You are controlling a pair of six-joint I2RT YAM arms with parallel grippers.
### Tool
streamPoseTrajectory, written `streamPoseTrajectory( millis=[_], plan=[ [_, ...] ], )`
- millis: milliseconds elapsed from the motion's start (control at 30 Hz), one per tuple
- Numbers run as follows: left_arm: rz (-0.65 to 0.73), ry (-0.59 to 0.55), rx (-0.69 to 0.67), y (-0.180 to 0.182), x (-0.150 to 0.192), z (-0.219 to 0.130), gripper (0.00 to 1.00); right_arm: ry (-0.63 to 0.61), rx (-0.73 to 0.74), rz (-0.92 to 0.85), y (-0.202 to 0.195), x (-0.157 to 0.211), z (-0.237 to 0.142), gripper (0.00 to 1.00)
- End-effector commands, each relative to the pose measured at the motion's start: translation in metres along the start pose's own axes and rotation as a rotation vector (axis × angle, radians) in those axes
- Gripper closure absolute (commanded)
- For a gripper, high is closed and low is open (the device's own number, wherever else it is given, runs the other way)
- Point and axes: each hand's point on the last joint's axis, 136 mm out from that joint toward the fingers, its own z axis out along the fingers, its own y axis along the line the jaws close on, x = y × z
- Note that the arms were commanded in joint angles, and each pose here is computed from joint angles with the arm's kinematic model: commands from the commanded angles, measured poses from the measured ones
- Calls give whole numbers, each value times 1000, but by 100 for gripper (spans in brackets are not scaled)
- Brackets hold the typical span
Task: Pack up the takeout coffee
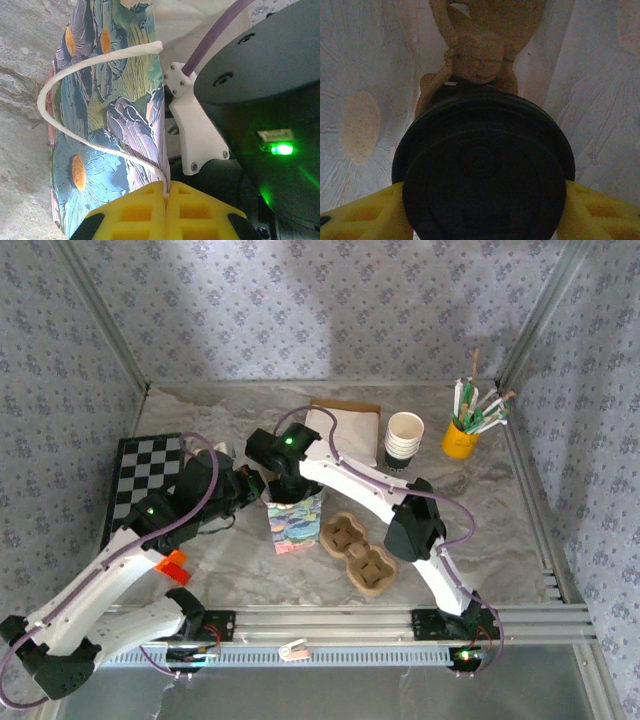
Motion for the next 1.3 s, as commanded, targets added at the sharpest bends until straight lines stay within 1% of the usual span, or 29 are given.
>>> streamPoseTrajectory(
  millis=[0,100,433,633,1000,1167,1267],
  plan=[
    [22,18,6,-4,0,-5,100,0,-26,0,1,1,-1,48],
    [22,15,6,-4,-1,-6,100,7,-33,-29,1,0,5,48],
    [23,24,12,-7,0,-3,100,45,-26,-34,3,6,27,48],
    [23,30,14,-7,1,-2,100,52,-14,-42,4,8,31,48],
    [24,38,11,-8,2,0,100,35,12,-50,1,8,27,48],
    [27,43,13,-9,2,1,100,14,-9,-56,7,6,18,48],
    [28,45,15,-10,2,1,100,37,-28,-59,11,11,14,48]
  ],
)
